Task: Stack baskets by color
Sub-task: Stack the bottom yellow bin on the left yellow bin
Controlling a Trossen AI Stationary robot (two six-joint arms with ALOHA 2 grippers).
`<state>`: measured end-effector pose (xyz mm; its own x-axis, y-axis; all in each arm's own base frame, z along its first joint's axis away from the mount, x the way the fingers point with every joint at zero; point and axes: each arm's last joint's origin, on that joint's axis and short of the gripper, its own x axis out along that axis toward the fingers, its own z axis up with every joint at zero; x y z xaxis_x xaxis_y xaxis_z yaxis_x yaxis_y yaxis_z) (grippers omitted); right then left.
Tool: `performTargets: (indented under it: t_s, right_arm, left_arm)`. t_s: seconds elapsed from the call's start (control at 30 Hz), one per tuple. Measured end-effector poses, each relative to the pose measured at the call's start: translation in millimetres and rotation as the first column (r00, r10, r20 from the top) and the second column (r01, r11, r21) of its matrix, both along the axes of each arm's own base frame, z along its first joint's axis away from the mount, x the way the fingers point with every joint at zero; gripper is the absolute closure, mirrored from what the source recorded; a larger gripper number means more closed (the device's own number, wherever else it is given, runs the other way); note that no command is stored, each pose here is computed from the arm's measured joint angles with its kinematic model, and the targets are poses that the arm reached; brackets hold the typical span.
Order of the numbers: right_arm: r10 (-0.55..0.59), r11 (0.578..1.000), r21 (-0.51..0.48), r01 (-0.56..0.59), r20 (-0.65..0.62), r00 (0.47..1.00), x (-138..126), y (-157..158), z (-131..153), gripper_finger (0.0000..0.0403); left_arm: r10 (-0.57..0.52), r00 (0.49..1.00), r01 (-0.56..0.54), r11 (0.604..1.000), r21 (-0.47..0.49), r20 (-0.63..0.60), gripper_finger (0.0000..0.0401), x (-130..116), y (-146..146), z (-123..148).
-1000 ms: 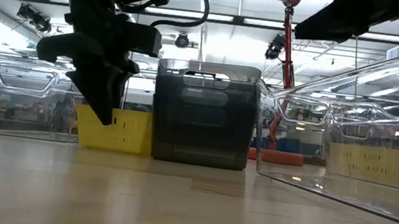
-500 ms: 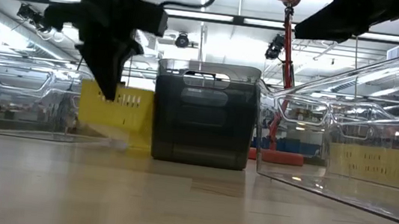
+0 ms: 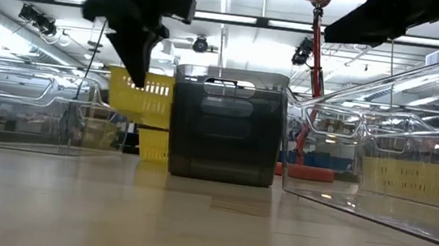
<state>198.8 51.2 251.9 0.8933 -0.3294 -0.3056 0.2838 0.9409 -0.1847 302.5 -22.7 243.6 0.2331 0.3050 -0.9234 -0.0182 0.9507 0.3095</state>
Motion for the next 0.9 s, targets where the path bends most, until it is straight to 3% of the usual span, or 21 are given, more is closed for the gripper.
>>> performTargets:
  t_s: [0.17,0.7,0.9]
  right_arm:
    - [0.000,1.000,0.000,0.000,0.001,1.000,0,0,0,0.0234]
    - [0.001,1.000,-0.003,-0.001,-0.001,1.000,0,0,0,0.0234]
    - [0.003,1.000,-0.008,-0.003,-0.003,1.000,0,0,0,0.0234]
  left_arm:
    - [0.011,1.000,-0.013,0.998,0.067,0.020,0.0387,4,22,0]
    - [0.064,0.995,-0.067,0.997,0.033,0.076,0.0386,8,90,1]
    - [0.076,0.996,-0.076,0.997,0.008,0.051,0.0386,12,100,-19]
